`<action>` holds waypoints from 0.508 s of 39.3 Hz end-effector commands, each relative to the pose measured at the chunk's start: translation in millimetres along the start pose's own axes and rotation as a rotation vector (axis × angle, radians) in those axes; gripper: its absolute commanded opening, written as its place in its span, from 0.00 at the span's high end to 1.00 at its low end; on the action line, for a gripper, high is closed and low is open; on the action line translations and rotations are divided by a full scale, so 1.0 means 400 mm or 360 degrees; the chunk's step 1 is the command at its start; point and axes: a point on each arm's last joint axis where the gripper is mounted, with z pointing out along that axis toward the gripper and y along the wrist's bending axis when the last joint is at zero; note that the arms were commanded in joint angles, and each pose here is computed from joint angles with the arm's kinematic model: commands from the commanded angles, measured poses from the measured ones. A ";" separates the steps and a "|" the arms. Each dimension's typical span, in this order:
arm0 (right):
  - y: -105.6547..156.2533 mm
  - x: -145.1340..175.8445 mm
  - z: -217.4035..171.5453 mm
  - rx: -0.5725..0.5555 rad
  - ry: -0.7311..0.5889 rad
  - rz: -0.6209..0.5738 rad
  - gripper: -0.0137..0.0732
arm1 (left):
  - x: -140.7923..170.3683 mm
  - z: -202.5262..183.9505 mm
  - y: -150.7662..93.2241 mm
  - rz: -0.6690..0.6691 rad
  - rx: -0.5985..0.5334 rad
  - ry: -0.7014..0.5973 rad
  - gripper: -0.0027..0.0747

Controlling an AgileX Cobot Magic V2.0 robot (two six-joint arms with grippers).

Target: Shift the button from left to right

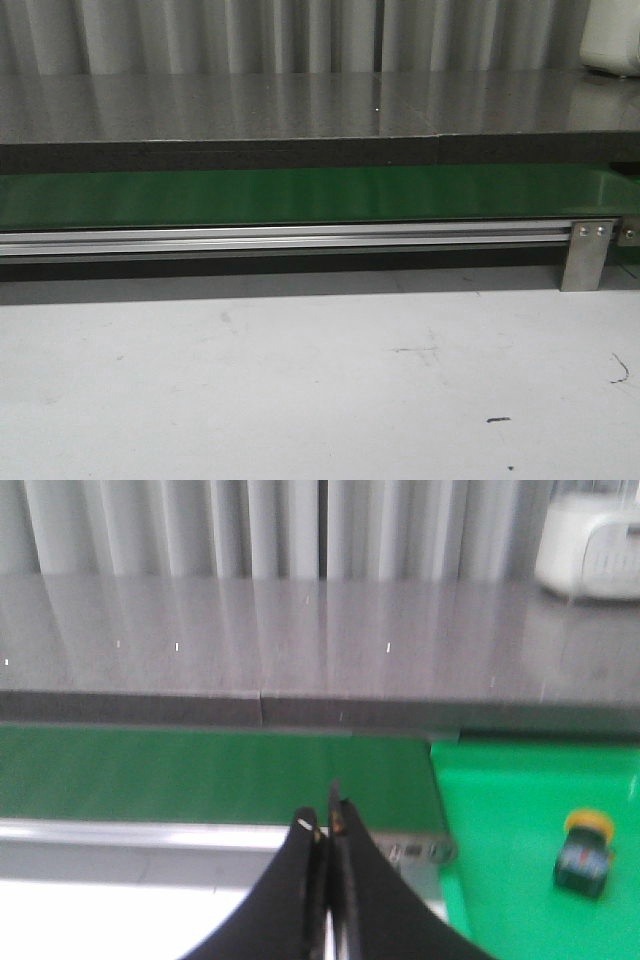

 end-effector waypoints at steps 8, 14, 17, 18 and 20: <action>-0.017 0.133 0.015 0.0043 0.0030 0.0010 0.92 | 0.000 -0.001 -0.001 -0.0019 0.0011 -0.0126 0.99; -0.017 0.154 0.002 0.0034 0.0106 -0.0047 0.92 | 0.000 -0.001 -0.001 -0.0019 0.0011 -0.0123 0.99; -0.016 0.152 -0.007 0.0028 0.0065 -0.0048 0.92 | 0.000 -0.001 -0.001 -0.0019 0.0011 -0.0123 0.99; -0.016 0.152 -0.010 0.0026 0.0049 -0.0049 0.92 | 0.000 -0.001 -0.001 -0.0019 0.0011 -0.0123 0.99; -0.015 0.150 -0.011 0.0025 0.0036 -0.0049 0.92 | 0.000 -0.001 -0.001 -0.0019 0.0011 -0.0123 0.99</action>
